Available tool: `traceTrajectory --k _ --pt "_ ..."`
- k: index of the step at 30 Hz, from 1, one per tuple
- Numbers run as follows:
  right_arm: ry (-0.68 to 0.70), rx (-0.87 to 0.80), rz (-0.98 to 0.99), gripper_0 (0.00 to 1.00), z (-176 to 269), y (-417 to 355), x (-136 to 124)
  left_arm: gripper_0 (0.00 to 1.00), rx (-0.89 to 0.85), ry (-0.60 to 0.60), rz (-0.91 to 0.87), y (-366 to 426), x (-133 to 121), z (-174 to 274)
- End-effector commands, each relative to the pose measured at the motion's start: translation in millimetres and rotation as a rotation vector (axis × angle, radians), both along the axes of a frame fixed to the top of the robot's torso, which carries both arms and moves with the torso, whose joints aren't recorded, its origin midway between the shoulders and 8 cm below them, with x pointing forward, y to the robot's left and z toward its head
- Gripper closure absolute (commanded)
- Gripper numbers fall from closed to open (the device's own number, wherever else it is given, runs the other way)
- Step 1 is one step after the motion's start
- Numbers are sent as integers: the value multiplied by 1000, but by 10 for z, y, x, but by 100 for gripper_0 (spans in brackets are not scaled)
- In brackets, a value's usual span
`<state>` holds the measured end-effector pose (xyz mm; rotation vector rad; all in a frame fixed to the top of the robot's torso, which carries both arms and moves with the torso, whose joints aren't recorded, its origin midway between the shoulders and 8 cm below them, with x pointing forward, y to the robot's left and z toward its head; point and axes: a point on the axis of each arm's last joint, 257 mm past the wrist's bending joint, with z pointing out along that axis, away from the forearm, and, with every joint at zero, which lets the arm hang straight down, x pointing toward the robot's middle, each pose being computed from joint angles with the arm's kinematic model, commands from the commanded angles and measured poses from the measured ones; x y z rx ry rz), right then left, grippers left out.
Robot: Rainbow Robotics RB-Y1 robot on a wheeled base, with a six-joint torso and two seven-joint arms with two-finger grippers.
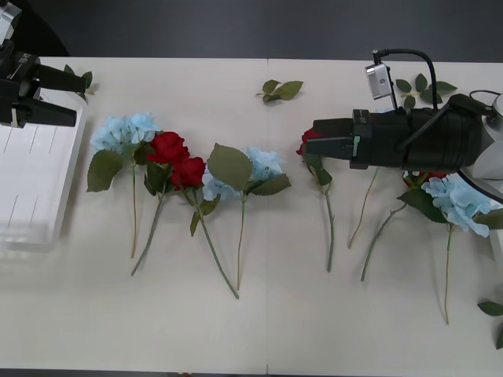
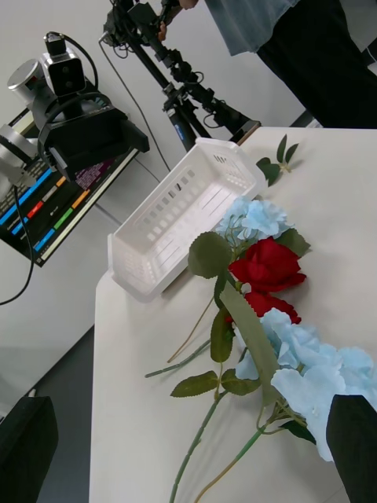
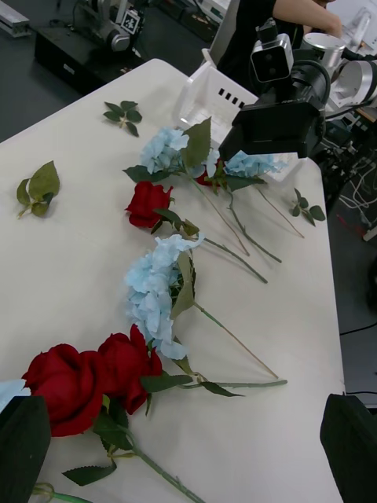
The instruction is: Put the red flowers into the right box and the blue flowers into the left box
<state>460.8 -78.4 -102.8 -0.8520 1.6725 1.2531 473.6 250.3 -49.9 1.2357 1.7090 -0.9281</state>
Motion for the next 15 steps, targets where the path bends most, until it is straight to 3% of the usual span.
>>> traceTrajectory --k 1,7,12,15 --pt "71 8 30 0 -375 129 -228 0 6 -36 -4 21 -3 149" --pt "76 0 30 0 -377 75 -237 0 6 -36 -4 21 -3 149" --pt "2 -102 61 0 -400 -34 -298 0 50 -34 -32 -51 -42 75" --pt "91 -177 59 0 -419 -66 -381 0 98 -61 -30 -31 -33 99"
